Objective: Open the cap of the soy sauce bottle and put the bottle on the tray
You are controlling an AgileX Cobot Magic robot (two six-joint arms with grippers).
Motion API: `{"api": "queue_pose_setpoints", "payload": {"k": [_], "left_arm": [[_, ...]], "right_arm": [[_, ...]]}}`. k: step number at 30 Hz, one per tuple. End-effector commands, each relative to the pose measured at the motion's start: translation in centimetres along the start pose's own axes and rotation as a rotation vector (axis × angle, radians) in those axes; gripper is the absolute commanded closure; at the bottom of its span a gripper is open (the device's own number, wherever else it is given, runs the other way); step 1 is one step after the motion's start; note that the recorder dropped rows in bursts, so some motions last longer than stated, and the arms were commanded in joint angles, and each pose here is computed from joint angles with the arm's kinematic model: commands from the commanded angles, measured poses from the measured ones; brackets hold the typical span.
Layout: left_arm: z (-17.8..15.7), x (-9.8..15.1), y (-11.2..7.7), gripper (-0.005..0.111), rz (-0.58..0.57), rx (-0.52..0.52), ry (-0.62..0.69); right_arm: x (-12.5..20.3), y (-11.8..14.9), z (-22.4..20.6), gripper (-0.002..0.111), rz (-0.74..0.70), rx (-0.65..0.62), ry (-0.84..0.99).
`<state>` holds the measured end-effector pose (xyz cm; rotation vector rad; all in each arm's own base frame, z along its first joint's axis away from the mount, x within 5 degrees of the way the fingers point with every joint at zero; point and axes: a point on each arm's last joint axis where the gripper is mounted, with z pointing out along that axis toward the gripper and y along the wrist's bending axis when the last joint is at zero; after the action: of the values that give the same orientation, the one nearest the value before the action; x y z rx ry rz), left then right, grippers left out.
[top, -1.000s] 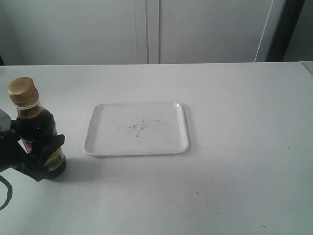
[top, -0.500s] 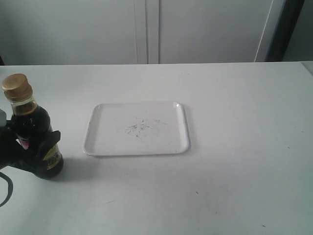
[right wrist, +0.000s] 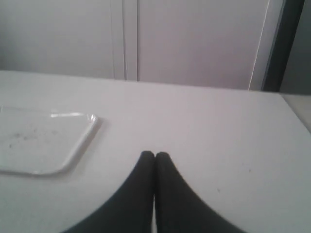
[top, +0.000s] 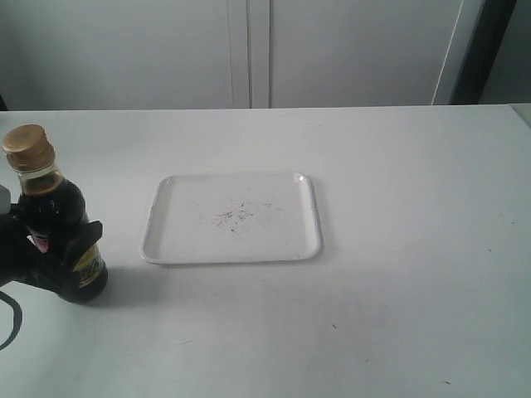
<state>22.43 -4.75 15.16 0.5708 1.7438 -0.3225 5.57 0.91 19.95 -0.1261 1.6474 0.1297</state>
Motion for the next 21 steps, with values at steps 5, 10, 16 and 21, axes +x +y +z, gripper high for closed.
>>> {"api": "queue_pose_setpoints", "payload": {"k": [5, 10, 16, 21], "left_arm": [[-0.1, 0.1, 0.0, 0.107, -0.004, -0.014, 0.009], [-0.1, 0.1, 0.0, 0.107, -0.004, -0.014, 0.009], [-0.1, 0.1, 0.0, 0.107, -0.004, -0.014, 0.009], [-0.1, 0.1, 0.0, 0.107, -0.004, -0.014, 0.009]], "right_arm": [[-2.1, 0.0, -0.3, 0.108, -0.021, 0.005, -0.254], [-3.0, 0.0, -0.6, 0.108, 0.095, -0.013, -0.351], [-5.4, 0.0, -1.5, 0.108, 0.206, -0.054, -0.517], [-9.2, 0.1, -1.9, 0.108, 0.184, -0.055, -0.579]]}}
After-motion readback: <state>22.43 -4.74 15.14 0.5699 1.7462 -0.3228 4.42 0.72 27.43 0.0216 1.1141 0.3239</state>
